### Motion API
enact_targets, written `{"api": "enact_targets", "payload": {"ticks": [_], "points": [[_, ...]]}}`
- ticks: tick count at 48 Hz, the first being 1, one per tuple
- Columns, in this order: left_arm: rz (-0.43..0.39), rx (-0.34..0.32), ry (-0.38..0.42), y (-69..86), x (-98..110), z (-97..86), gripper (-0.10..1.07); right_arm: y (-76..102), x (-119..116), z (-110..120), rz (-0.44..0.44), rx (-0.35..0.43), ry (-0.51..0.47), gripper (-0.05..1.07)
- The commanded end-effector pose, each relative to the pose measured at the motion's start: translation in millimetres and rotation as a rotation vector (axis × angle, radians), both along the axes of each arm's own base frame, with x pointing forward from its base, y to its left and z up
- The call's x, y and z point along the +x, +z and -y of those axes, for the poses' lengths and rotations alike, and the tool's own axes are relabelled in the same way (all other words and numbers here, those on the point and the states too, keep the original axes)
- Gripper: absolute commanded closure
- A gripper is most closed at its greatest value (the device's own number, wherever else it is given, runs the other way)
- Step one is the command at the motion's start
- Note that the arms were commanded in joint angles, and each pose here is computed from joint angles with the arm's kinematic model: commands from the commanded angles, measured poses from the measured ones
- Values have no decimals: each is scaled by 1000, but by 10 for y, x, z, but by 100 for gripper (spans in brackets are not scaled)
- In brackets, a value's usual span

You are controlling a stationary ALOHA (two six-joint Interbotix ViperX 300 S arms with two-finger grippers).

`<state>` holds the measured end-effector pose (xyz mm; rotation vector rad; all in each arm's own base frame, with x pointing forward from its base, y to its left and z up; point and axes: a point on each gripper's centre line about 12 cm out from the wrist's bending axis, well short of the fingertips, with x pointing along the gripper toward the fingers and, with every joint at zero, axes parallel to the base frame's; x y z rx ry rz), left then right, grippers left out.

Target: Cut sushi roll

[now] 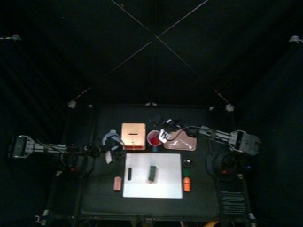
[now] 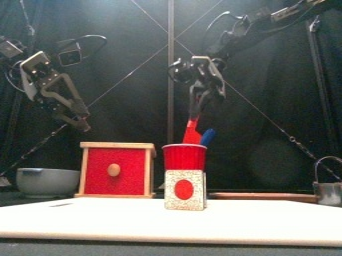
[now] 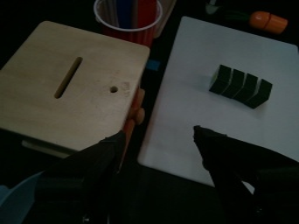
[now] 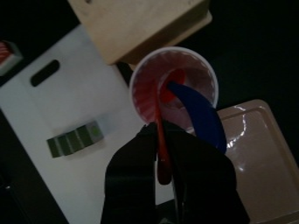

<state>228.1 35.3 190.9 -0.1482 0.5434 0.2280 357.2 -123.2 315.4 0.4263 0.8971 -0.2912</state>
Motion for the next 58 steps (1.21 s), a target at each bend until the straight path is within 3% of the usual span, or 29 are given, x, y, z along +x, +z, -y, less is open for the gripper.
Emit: {"api": "enact_targets", "payload": {"ticks": [1,10,17,25,38,50,58], "points": [[13,11,-4,49,25,-9,2,327,-188,-136,110,-43,11,65],[39,38,-26,152,80,-7,2,405,-583,-430,308,-115,26,65],[91,132,-100,380,200,20,2,165,-959,-609,480,-172,12,65],[120,182,-187,497,303,85,2,-125,-1234,-825,651,-222,41,66],[68,160,-208,430,636,74,1,-348,-1153,-1050,692,-288,174,66],[1,101,-232,251,1242,178,1,-514,-950,-1087,672,-329,227,66],[-57,120,-225,82,1552,259,1,-603,-875,-1076,643,-331,233,66]]}}
